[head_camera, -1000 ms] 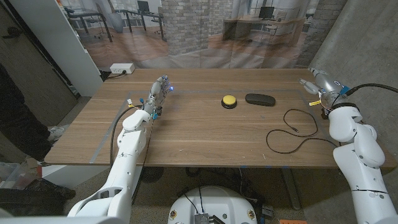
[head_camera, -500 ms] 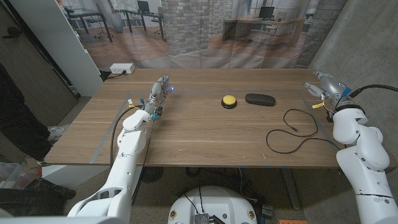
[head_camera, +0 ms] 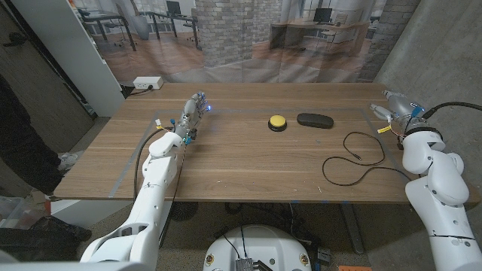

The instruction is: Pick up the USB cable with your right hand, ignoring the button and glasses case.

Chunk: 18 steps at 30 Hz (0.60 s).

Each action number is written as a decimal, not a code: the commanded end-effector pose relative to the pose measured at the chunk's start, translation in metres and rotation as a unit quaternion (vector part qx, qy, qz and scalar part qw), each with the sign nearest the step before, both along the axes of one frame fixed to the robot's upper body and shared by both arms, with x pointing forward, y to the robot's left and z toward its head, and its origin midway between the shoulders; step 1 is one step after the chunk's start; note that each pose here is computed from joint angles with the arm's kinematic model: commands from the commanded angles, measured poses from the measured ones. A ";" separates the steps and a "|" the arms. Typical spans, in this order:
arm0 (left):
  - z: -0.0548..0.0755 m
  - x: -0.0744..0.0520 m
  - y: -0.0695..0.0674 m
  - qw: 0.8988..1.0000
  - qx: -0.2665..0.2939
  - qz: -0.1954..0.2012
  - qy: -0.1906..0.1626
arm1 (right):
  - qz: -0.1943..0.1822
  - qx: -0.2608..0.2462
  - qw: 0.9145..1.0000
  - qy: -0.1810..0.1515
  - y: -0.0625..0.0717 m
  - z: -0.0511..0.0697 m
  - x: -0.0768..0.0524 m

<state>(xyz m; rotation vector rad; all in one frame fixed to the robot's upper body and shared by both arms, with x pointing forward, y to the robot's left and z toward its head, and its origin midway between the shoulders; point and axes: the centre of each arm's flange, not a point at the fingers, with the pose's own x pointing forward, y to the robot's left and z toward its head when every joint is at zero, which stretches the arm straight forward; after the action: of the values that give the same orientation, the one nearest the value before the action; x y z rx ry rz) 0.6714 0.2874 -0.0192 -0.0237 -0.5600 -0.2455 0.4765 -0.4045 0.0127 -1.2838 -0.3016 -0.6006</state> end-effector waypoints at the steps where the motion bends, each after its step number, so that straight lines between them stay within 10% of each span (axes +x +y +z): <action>1: 0.002 0.003 0.002 1.000 -0.002 0.001 -0.001 | -0.026 0.003 0.999 0.028 -0.005 0.000 0.003; 18: 0.003 0.006 0.000 1.000 0.000 0.002 0.002 | -0.057 0.021 0.995 0.075 -0.020 -0.012 0.005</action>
<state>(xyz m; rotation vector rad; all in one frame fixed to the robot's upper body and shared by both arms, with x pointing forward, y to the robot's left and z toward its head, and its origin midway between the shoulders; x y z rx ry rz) 0.6757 0.2885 -0.0173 -0.0269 -0.5583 -0.2433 0.4812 -0.4152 0.0077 -1.3042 -0.1666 -0.5992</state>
